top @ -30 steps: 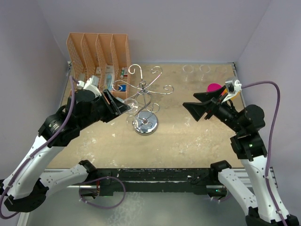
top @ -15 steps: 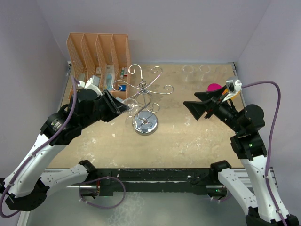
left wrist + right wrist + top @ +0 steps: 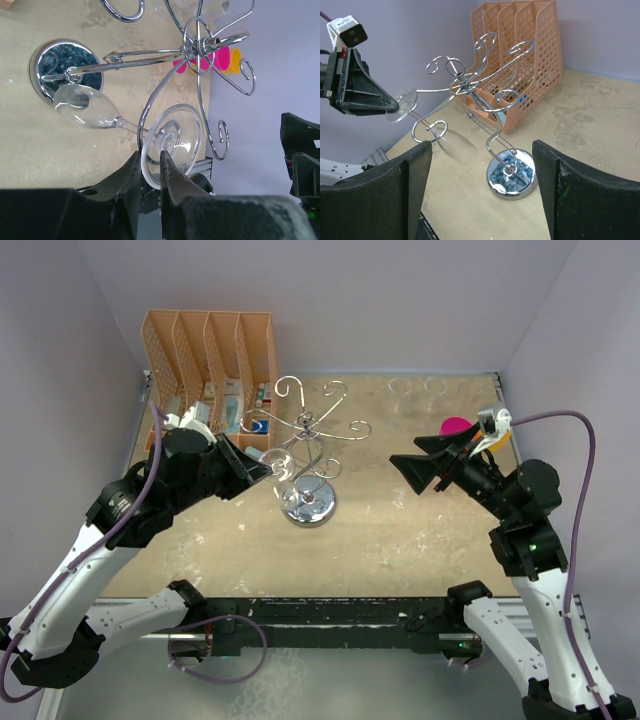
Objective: Take the wine glass off the wine glass rack
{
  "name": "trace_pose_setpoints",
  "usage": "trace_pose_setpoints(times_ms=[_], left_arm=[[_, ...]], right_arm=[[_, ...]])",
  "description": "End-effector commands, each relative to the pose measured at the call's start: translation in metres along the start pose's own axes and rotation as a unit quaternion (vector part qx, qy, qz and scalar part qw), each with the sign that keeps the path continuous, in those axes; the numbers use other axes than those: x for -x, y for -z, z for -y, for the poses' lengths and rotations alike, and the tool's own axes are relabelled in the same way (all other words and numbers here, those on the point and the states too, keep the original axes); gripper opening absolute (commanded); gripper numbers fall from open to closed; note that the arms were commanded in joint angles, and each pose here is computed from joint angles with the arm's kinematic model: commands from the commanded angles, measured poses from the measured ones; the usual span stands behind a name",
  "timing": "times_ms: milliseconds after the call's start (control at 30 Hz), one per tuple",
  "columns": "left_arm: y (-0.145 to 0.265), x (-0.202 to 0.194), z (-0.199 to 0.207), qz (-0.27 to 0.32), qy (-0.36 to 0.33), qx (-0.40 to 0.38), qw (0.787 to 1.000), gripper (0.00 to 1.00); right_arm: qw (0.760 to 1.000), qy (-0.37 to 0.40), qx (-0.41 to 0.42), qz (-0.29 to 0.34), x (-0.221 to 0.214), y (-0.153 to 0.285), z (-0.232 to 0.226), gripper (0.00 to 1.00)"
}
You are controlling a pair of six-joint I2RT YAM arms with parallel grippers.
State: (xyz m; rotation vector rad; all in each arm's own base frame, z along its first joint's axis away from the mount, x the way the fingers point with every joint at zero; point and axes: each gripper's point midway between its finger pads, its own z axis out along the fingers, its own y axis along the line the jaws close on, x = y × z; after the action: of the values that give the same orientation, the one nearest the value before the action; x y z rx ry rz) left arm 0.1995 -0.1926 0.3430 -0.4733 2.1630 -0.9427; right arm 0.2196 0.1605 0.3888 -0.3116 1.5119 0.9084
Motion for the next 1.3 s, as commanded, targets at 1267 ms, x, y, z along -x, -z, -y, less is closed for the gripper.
trace_pose_setpoints(times_ms=[1267], left_arm=[[0.028, 0.018, 0.030, 0.051, 0.104, -0.108, 0.987, 0.00]], right_arm=[[0.999, 0.025, 0.001, 0.036, 0.029, 0.008, -0.012, 0.83]])
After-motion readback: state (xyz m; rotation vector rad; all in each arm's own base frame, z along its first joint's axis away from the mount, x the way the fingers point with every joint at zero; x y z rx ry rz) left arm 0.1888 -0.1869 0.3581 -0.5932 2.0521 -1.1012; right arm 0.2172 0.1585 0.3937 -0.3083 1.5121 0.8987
